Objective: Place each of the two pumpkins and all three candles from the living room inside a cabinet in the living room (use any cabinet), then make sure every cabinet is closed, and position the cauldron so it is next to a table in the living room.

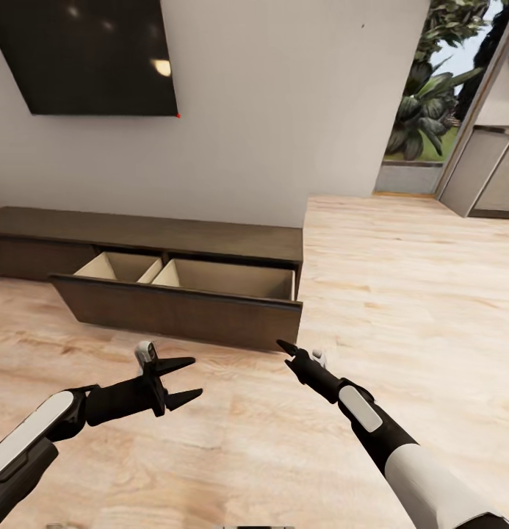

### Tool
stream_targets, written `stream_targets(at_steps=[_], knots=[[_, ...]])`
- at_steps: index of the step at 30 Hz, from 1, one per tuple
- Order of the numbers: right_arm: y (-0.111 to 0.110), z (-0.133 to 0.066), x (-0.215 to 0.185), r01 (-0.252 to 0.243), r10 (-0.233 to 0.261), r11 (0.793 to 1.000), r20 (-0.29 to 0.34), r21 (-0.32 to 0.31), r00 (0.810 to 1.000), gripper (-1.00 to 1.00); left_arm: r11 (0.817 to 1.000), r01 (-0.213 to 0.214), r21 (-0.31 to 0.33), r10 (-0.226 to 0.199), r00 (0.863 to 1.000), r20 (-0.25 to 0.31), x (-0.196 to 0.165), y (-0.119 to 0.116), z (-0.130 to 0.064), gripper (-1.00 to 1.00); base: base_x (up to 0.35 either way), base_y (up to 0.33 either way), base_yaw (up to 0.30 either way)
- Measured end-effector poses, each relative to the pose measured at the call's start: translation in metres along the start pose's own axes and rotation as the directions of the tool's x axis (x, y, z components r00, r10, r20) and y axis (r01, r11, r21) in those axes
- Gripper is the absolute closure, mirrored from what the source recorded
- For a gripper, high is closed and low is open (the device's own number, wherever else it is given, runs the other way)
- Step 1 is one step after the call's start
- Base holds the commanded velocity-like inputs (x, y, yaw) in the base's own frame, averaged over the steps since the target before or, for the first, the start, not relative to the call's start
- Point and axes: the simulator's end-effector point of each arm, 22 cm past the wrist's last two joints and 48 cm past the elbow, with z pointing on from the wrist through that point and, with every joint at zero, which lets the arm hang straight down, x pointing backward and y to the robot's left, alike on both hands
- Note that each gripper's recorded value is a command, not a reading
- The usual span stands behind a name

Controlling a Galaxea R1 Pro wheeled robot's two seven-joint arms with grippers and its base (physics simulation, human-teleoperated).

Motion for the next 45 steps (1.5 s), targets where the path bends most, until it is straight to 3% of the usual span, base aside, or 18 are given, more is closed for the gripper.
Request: stream_targets(at_steps=[31, 45], knots=[[0.015, -0.002, -0.004, 0.025, -0.025, 1.0, 0.005, -0.016, 1.0, -1.0, 1.0, -0.025, 0.006, 0.025, 1.0, 0.003, 0.002, -0.011, -0.002, -1.0, -0.003, -0.002, 0.26], [0.015, -0.003, -0.006, 0.035, -0.035, 0.999, 0.009, 0.013, 0.999, -1.0, 0.999, -0.031, 0.008, 0.031, 0.999, 0.013, 0.0, -0.015, -0.005, -1.0, 0.0, 0.0, 0.26]])
